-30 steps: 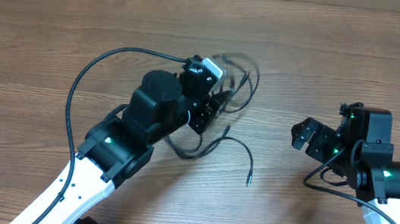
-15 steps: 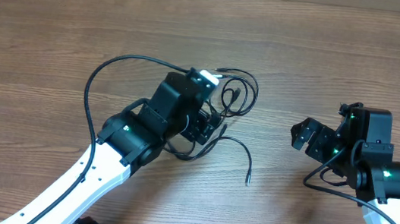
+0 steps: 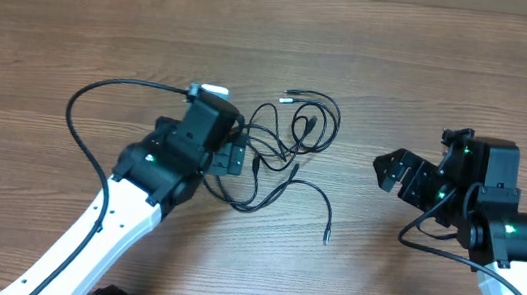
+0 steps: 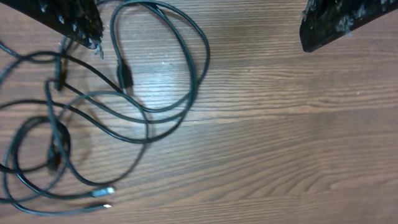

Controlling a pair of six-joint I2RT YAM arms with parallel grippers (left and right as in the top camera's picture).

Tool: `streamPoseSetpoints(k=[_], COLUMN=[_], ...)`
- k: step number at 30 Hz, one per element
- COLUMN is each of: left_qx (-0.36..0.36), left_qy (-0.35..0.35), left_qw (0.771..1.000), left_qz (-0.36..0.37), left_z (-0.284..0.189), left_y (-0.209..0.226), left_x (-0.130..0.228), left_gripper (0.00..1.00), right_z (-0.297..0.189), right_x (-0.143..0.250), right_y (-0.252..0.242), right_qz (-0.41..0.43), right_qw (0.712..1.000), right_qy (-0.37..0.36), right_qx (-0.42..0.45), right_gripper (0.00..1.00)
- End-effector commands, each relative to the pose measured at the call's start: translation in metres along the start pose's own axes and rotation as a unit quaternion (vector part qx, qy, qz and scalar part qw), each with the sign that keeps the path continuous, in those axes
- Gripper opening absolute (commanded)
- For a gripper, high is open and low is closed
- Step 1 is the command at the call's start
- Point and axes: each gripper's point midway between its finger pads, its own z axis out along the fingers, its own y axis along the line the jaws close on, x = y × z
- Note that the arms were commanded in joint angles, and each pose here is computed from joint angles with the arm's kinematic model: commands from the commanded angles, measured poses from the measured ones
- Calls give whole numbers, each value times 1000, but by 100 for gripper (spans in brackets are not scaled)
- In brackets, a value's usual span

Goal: Untangle cables

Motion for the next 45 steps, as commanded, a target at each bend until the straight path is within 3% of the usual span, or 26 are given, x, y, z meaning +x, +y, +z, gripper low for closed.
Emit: streamPoseSetpoints(k=[1,8,20,28,31,33,43,45], left_qx=[22,77,77,77,77,77,77,77], left_qy=[7,26,27,27,27,27,27,27], left_qw=[999,996,996,996,996,996,996,996], left_qz=[-41,-35,-36,-36,-36,-36,-36,-36], left_z=[0,3,4,4,4,4,4,4], left_y=[4,9,11,11,11,11,11,11], left_x=[-6,-7,-6,-6,-7,-7,-7,-6], left_gripper=[100,100,100,100,100,100,100,100], right_z=[1,25,82,129,138,143,163,167], right_x=[3,7,16,26,24,25,39,43], right_y=[22,36,100,106,108,107,100,103], right_qz=[-2,9,-66,-54,-40,-33,-31,-36], right_qw=[998,991,971,979,979,980,980,979], right_qy=[21,73,109,111,111,114,136,140], right_qx=[-63,-111,-203,-161,-164,-160,-142,-144], right_gripper=[100,100,100,85,66,60,56,50])
